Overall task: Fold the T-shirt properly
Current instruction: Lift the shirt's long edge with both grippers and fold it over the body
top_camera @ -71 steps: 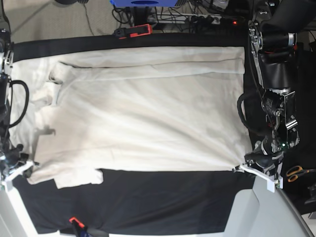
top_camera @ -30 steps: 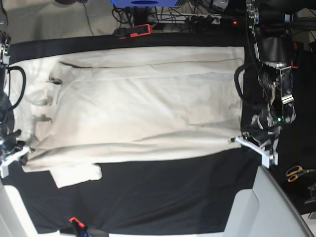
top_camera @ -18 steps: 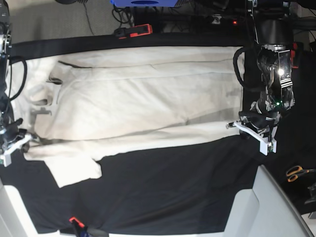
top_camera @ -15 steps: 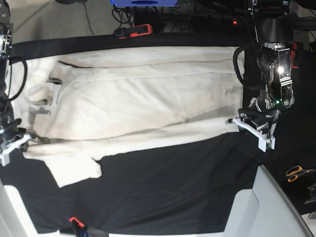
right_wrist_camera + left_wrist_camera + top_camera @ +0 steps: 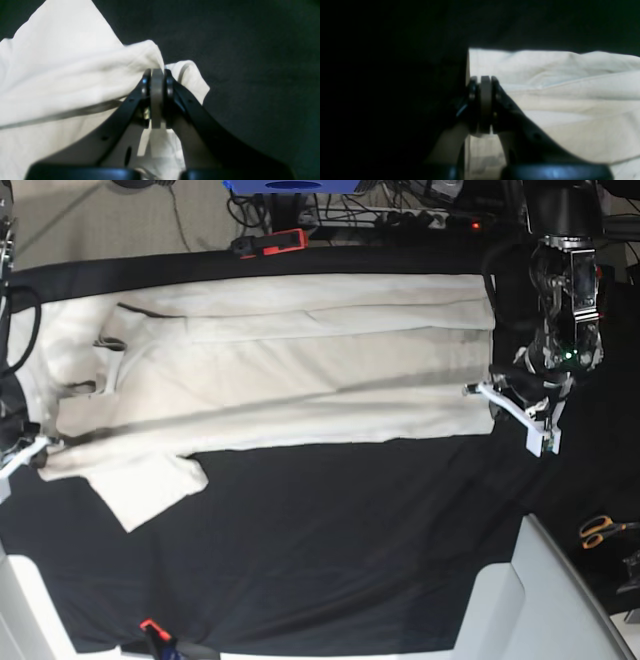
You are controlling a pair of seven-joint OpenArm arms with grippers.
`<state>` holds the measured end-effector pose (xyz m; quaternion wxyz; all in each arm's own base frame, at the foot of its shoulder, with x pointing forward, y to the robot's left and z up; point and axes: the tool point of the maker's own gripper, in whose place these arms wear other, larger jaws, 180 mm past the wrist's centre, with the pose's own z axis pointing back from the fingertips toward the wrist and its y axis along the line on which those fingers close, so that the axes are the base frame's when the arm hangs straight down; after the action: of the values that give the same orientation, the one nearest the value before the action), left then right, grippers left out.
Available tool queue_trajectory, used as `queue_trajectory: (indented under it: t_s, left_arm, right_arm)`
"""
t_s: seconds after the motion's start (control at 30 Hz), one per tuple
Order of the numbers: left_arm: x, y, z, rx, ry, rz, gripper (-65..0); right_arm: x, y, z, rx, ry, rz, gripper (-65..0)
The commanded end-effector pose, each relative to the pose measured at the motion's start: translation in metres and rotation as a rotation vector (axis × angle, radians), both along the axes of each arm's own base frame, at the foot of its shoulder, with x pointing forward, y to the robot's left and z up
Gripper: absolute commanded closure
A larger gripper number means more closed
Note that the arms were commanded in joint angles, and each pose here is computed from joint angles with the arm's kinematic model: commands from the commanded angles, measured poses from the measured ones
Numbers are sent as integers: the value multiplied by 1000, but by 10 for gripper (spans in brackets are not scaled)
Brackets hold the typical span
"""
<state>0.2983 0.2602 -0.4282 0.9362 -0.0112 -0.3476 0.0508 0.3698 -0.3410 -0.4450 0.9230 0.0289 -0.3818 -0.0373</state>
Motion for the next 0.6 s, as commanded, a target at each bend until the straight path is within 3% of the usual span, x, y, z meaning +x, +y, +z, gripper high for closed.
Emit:
queue_trajectory:
  t_s: [0.0, 0.43, 0.57]
  left_arm:
    - [14, 9, 18, 25, -62, 5, 0]
    - [-3, 10, 5, 32, -22, -1, 0]
    - [-5, 8, 3, 30, -14, -4, 0]
  right_arm:
    - [12, -20, 24, -30, -63, -20, 0]
    - [-23, -16, -8, -18, 74, -13, 0]
    - [-29, -26, -7, 1, 69, -62, 0]
